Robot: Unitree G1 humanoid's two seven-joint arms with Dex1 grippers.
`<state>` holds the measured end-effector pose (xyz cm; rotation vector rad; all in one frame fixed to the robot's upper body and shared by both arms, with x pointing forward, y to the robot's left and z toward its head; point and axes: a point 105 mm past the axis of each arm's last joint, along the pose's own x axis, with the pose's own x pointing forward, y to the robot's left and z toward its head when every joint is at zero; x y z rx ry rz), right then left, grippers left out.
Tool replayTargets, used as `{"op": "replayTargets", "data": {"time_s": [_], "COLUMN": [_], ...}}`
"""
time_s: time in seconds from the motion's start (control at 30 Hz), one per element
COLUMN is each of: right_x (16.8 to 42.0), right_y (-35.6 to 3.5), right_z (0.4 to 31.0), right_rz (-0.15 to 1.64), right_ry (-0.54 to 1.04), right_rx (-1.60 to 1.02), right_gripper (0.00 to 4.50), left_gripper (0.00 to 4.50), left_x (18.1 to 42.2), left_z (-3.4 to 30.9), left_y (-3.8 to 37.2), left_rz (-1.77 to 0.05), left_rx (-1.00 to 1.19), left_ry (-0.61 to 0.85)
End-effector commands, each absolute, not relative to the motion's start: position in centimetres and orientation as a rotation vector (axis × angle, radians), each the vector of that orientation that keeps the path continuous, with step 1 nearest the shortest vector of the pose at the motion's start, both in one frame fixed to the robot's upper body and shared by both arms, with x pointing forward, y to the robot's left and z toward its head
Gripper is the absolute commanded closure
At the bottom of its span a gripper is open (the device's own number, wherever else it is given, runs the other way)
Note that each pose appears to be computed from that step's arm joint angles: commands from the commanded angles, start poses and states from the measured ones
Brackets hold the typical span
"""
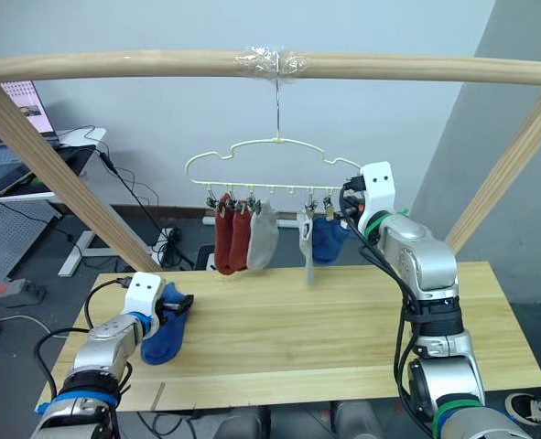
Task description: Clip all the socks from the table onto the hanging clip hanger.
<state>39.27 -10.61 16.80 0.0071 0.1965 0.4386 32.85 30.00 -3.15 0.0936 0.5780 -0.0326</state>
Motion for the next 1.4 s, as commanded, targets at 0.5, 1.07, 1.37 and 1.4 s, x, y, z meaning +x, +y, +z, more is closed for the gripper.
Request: {"op": "replayTargets", "data": {"time_s": [0.5, 1.07, 1.37, 1.4], "right_x": [39.0, 37.9, 37.4, 37.4], "right_y": [-10.7, -11.7, -10.8, -10.7], "right_z": [18.1, 19.0, 20.3, 20.4], "right_rz": [0.440, 0.495, 0.506, 0.505], "right_ry": [0.163, 0.284, 0.389, 0.394], "right_rx": [0.019, 0.126, 0.313, 0.319], "right_gripper": [4.50, 4.50, 4.50, 4.50], "left_gripper": [2.49, 4.47, 4.47, 4.47], "left_x": [30.4, 30.2, 28.9, 29.0], "left_z": [-5.9, 4.1, 10.7, 11.0], "left_y": [28.9, 15.4, 2.9, 2.3], "left_rz": [-0.092, -0.526, -0.845, -0.853], "left_rx": [-0.014, -0.256, -0.261, -0.260], "left_ry": [0.681, 0.317, 0.098, 0.083]}}
